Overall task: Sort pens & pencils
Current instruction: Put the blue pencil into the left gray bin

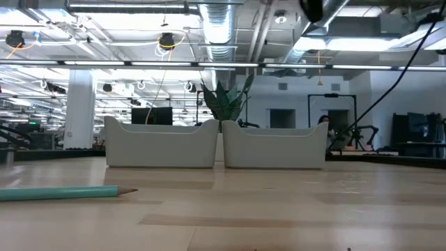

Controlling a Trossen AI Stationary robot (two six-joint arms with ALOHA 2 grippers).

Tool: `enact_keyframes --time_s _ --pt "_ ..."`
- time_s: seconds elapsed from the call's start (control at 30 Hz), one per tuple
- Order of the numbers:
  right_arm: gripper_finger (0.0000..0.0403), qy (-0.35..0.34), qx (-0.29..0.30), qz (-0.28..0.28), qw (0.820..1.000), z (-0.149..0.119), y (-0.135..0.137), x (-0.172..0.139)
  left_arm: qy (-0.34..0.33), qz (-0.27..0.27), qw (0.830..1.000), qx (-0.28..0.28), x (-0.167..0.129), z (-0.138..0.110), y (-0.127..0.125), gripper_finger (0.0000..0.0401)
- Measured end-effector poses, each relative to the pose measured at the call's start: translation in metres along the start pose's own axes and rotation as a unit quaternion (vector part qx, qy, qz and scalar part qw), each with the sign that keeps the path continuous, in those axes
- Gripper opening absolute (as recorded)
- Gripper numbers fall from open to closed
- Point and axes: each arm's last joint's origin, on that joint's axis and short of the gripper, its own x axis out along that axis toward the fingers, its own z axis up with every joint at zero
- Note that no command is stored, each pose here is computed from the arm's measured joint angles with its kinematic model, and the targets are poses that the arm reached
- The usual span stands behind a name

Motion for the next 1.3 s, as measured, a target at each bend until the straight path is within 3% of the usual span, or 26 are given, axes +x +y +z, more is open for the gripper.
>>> enact_keyframes --time_s 0.23,0.4,0.7,0.93,1.07,1.3 --pt "0.0049 0.065 0.019 0.094 0.993 0.008 -0.021 0.031 0.041 0.049 0.997 0.049 -0.006 -0.01 0.008 0.0169" --pt "0.0049 0.131 0.025 0.157 0.979 0.003 -0.031 0.047 0.079 0.023 0.99 0.114 -0.005 -0.017 0.007 0.0169" --pt "0.0049 0.192 0.049 0.178 0.964 -0.011 -0.041 0.069 0.144 0.018 0.984 0.104 -0.006 -0.031 0.009 0.0169" --pt "0.0049 0.209 0.055 0.192 0.957 -0.015 -0.04 0.072 0.259 -0.032 0.955 0.14 0.023 -0.05 -0.006 0.0169" --pt "0.0049 0.214 0.062 0.194 0.955 -0.016 -0.04 0.071 0.306 -0.057 0.931 0.188 0.046 -0.06 -0.018 0.0169" --pt "0.0049 0.267 0.075 0.156 0.948 -0.025 -0.046 0.069 0.36 -0.058 0.905 0.218 0.063 -0.062 -0.028 0.0169"
